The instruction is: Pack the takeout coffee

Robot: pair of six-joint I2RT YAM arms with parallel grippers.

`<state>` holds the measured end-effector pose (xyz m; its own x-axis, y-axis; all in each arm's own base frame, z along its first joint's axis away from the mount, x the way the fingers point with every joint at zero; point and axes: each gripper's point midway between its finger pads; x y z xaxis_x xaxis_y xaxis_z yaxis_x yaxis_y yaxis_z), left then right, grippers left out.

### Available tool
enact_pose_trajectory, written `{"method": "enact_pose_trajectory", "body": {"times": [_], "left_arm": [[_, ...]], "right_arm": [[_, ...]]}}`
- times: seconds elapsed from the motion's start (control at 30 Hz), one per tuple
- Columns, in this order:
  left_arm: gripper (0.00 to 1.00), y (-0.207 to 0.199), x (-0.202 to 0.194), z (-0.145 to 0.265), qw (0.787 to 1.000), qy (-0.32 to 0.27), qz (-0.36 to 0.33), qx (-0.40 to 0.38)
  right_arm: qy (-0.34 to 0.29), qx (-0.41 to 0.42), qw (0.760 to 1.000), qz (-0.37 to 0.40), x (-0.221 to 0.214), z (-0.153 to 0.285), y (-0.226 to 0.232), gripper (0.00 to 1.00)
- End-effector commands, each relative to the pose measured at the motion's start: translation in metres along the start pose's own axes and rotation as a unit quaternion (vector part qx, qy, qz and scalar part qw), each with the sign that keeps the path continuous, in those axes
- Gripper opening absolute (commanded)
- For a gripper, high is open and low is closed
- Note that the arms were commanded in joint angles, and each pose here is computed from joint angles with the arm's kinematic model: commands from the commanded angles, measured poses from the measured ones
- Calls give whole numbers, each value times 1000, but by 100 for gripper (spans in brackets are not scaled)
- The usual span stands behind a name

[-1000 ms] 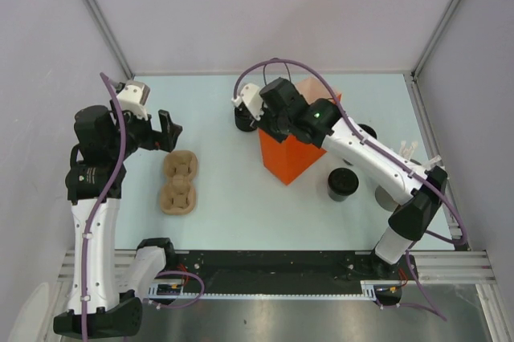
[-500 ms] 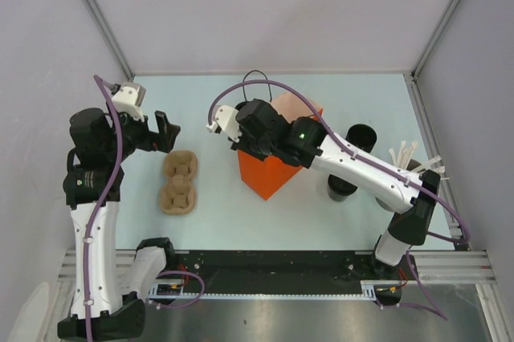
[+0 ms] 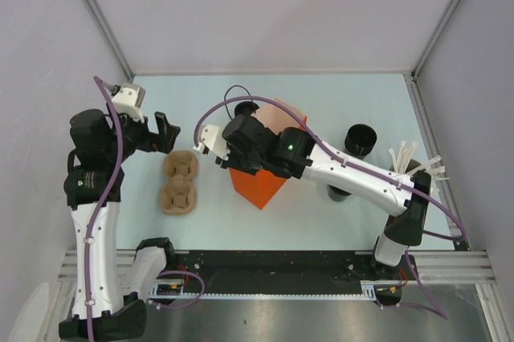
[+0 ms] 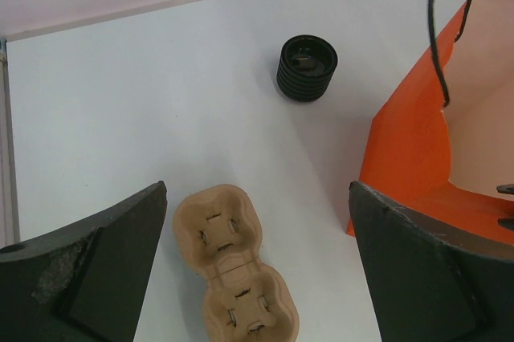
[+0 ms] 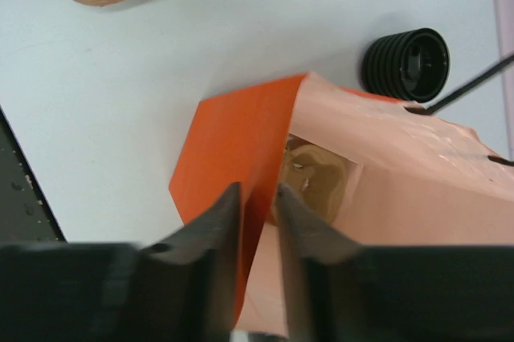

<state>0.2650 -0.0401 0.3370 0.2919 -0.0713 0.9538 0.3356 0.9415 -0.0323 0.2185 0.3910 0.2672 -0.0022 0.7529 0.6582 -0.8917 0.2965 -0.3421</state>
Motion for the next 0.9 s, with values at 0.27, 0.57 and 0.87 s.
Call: {"method": "enact_pose_trajectory", "body": {"times": [0.27,0.57,0.87], "left_arm": [[100,-1,8,3,1000,-21,6,-3],[100,0,8,4,1000,-23,7,-3],[100,-1,7,3,1000,-21,9,-8]], "right_arm": [[-119,91,987,52,39,115,-4,71],[-153,15,988,9,-2,184,-71,83],[-78,-80,991,-78,-120,183,-101,100]]}}
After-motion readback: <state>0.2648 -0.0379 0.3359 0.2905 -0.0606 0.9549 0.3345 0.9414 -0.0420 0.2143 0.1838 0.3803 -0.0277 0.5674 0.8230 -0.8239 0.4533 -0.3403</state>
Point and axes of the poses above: each gripper's point midway between its finger pads, its own z axis back along the fingers, its own y axis along the line the jaws close on, x = y × z, and after that the axes turned 1 degree about -z, right-handed
